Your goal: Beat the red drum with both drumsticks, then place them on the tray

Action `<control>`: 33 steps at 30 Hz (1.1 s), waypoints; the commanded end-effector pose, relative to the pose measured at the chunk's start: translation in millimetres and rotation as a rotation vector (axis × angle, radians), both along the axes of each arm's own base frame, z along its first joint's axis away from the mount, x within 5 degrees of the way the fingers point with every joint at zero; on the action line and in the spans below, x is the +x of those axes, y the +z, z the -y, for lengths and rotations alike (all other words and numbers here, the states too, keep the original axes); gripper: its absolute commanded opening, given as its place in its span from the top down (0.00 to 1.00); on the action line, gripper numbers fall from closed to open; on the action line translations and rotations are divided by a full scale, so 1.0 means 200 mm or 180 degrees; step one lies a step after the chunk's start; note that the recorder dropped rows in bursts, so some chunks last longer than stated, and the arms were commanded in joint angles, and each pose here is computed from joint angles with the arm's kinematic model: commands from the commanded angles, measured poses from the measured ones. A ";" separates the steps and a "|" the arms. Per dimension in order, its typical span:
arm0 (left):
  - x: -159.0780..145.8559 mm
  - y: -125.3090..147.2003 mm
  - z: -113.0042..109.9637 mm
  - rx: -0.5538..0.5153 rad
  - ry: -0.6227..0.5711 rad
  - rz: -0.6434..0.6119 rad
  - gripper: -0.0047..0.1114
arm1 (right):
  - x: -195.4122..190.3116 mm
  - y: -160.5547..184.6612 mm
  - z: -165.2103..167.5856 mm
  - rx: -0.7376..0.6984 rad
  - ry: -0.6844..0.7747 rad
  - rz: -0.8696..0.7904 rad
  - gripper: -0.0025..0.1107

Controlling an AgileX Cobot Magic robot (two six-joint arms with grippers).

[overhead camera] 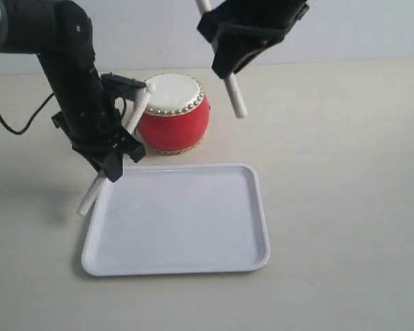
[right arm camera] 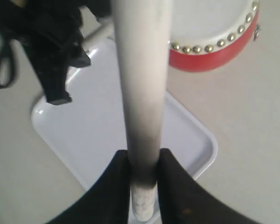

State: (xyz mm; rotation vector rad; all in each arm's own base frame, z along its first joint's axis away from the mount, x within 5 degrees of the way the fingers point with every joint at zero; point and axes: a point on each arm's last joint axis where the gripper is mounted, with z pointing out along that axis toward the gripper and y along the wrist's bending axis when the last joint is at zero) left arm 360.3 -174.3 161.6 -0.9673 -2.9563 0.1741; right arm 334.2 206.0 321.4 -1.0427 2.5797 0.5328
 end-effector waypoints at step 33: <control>-0.01 -0.04 0.01 0.0104 -0.0078 -0.0227 0.96 | -0.23 0.39 0.09 0.0383 0.0166 0.0586 0.98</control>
